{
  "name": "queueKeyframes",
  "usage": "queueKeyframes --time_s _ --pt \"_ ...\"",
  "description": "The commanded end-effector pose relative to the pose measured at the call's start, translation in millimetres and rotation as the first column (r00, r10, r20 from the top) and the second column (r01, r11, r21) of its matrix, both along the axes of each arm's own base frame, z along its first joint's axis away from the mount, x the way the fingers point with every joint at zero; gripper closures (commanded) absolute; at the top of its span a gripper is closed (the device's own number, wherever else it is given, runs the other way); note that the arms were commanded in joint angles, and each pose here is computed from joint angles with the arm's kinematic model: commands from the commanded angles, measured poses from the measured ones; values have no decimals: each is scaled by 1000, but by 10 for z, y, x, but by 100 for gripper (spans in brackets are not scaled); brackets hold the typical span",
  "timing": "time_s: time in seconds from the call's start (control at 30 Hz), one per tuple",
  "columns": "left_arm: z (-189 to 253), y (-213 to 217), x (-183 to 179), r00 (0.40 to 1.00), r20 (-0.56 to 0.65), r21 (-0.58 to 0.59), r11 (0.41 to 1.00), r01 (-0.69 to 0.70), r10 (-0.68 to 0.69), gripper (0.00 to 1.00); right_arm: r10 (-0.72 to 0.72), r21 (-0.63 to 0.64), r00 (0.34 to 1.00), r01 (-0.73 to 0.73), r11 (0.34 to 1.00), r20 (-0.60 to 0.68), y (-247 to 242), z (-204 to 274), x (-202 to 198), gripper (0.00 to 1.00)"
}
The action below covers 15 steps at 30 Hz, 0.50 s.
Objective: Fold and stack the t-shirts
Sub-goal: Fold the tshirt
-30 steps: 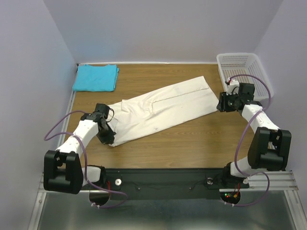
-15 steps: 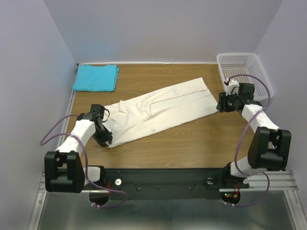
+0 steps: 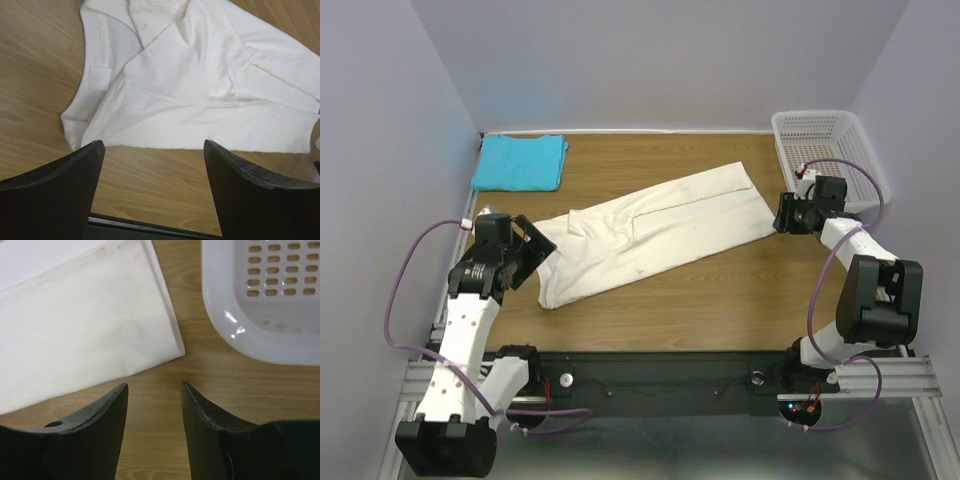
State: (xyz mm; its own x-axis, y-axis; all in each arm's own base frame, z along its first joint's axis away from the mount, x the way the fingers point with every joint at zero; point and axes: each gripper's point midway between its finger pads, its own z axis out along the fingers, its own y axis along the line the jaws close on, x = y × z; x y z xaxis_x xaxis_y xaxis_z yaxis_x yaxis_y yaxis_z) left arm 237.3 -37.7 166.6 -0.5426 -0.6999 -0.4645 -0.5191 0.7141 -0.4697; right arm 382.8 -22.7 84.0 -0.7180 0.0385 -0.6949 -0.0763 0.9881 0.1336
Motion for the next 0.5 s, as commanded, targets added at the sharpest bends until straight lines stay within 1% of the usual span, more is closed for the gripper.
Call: queueKeyframes --time_s 0.0,0.07,0.1,0.13,0.17,0.2,0.27,0.3,0.33,0.37,0.43,0.47 --pt "38 -112 72 992 107 -33 997 71 -67 8 -164 -8 982 165 986 95 -195 81 93 47" --pt "87 -122 92 984 154 -21 995 93 -89 9 -108 -17 988 111 994 113 -141 80 53 46" --pt "125 -126 126 978 184 -15 995 101 -96 9 -24 7 992 23 1000 121 -10 97 42 45" --pt "149 -146 129 972 203 -12 993 119 -114 9 51 -3 990 -51 999 133 61 115 23 45" --pt "165 -149 125 966 225 0 991 133 -130 9 234 -117 958 -216 969 166 101 186 12 44" --pt "178 -150 132 962 238 6 990 138 -135 10 409 -88 901 -400 912 145 340 148 -178 41" --pt "230 -127 165 953 273 24 991 132 -134 10 631 -184 763 -606 774 142 471 153 -363 39" --pt "239 -119 171 949 283 36 990 135 -140 10 773 -309 623 -717 625 117 492 124 -479 36" --pt "255 -115 182 946 292 41 990 136 -142 11 831 -359 546 -757 546 112 526 103 -532 34" --pt "287 -117 207 941 305 46 989 139 -146 11 910 -487 410 -782 388 67 506 77 -524 32" --pt "296 -106 235 939 307 60 988 142 -153 11 958 -544 286 -808 228 -25 463 -70 -585 32" --pt "304 -110 245 938 307 63 987 146 -159 11 969 -557 239 -814 166 -61 438 -126 -568 32"
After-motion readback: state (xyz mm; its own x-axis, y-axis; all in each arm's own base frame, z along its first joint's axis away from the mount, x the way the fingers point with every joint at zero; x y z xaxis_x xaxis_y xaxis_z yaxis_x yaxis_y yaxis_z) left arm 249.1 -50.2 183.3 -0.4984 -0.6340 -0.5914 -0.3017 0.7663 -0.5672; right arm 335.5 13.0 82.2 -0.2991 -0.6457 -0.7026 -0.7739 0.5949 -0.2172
